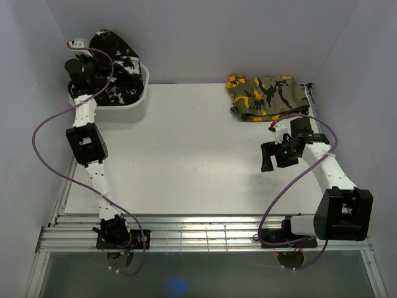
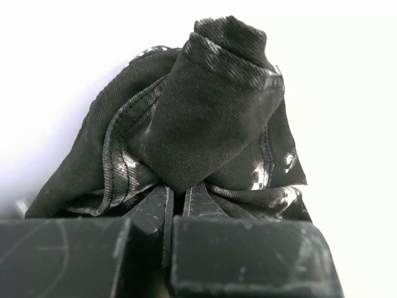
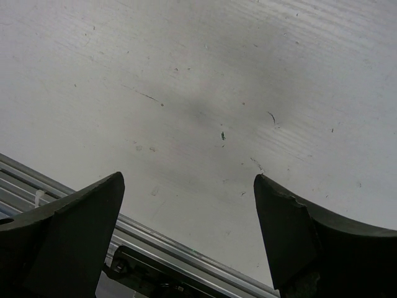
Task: Fold and stack the trousers
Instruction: Grab the trousers from the pile, then move the trousers to the center of the board
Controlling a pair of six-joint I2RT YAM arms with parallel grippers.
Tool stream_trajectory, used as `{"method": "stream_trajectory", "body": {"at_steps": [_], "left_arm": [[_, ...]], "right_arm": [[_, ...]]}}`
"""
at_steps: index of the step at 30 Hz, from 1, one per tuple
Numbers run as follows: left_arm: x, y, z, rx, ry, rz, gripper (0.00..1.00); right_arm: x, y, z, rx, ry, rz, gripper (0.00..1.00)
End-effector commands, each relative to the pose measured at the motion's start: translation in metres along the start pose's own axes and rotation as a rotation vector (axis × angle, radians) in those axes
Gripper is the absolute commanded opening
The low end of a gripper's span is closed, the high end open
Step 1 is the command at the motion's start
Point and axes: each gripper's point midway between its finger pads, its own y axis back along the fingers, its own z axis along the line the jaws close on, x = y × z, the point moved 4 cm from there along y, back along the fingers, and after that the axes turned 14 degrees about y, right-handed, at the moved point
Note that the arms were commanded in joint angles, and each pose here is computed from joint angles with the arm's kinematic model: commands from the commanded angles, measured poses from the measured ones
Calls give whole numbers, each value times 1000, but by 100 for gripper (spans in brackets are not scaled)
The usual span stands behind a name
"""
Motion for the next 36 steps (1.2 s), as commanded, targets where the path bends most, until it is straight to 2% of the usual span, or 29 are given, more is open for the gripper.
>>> {"method": "stream_trajectory", "body": {"at_steps": [1,3,5,6,7,8,9,11,13,14,18,19,21,22,23,25,26,27,29,30,32,33,35,36], "left_arm": [[-244,45,-174,244,-444,-535,0],[-280,64,-216,275,-531,-639,0],[-328,99,-278,312,-694,-795,0],[-355,128,-323,330,-754,-909,0],[-370,148,-348,323,-808,-983,0],[-388,177,-383,345,-816,-1061,0],[-396,195,-402,371,-816,-1086,0],[-407,225,-424,392,-797,-1104,0],[-401,237,-432,440,-706,-1018,0],[-397,252,-443,480,-705,-988,0],[-367,249,-439,533,-576,-817,0],[-350,240,-433,556,-509,-733,0],[-317,236,-434,649,-477,-583,0],[-307,248,-441,697,-466,-538,0],[-272,238,-432,733,-409,-420,0],[-231,248,-447,830,-367,-296,0],[-195,238,-435,816,-366,-221,0],[-164,236,-439,840,-352,-135,0],[-123,241,-442,875,-437,-61,0],[-73,242,-439,918,-504,38,0],[-31,243,-439,937,-573,125,0],[3,245,-444,975,-580,196,0],[39,244,-449,992,-541,294,0],[60,253,-470,1047,-518,343,0]], "right_arm": [[-24,19,1,31,45,-121,90],[-24,22,2,40,53,-136,90],[-28,31,5,53,71,-173,90],[-29,34,6,54,77,-188,90],[-30,38,9,58,86,-206,90],[-30,40,10,62,94,-217,90],[-30,44,12,72,104,-236,90],[-33,49,14,76,117,-263,90],[-36,51,20,46,131,-296,90],[-37,52,23,31,138,-313,90],[-37,52,37,-48,166,-361,90],[-40,54,42,-75,182,-391,90],[-45,58,46,-101,208,-425,90],[-47,61,47,-100,217,-434,90],[-49,63,46,-95,224,-439,90],[-52,67,42,-67,243,-437,90],[-52,67,40,-56,244,-426,90],[-52,69,38,-41,247,-420,90],[-52,73,32,8,250,-396,90],[-48,74,30,23,247,-376,90],[-50,83,29,61,249,-380,90],[-48,90,20,114,220,-379,90],[-49,102,9,166,188,-390,90],[-47,104,7,167,175,-383,90]]}}
